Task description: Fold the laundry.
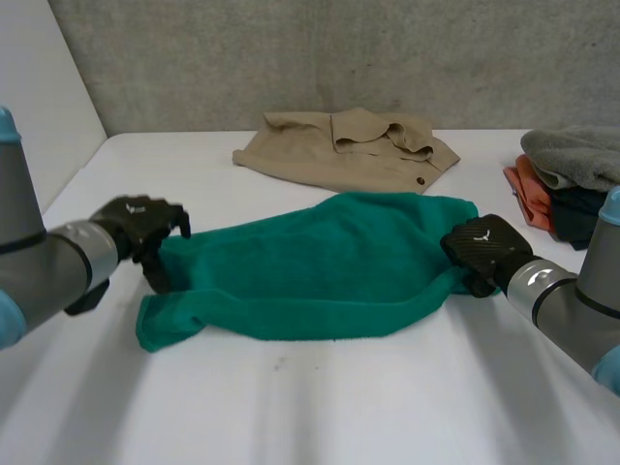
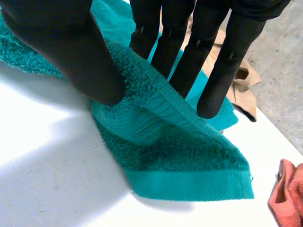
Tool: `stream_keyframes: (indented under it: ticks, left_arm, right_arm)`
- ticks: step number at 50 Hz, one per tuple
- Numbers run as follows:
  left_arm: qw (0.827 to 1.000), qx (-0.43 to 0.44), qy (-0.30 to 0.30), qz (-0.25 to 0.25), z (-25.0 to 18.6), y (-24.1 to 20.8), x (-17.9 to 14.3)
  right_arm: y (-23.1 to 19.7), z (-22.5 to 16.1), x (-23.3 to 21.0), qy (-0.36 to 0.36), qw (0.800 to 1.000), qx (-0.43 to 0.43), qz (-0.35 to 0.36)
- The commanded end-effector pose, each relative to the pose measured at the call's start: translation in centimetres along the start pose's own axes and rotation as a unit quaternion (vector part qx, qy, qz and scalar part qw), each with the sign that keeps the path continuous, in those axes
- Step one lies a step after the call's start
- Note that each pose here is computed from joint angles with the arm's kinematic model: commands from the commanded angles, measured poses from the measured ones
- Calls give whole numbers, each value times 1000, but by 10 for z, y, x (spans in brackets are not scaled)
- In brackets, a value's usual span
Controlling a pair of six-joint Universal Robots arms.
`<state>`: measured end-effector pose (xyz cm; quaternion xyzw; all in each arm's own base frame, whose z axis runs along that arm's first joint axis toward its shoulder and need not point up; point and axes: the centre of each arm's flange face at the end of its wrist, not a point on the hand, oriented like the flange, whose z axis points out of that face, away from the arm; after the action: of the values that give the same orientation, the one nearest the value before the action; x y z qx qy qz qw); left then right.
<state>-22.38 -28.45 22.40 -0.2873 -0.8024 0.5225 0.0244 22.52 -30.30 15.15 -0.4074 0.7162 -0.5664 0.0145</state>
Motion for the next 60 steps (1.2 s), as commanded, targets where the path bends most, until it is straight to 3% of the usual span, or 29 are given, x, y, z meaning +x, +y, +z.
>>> stream_keyframes:
  ticks: [1,11,31,45,60]
  left_arm:
    - [1000,16,-7,7,20,-12,1]
    - [995,-93,-7,17,44,25,8]
    - [990,-130,13,58,44,43,17]
    - [982,-170,32,80,26,46,17]
    - [976,-176,56,112,-10,39,9]
  right_arm:
    - [-5,-4,5,17,1000,18,-4]
    - [-1,-6,14,26,1000,15,3]
    - [-8,-9,17,30,999,29,-2]
    - [-15,-19,27,36,999,25,-16]
    - [-29,-55,23,-17,995,-21,-99]
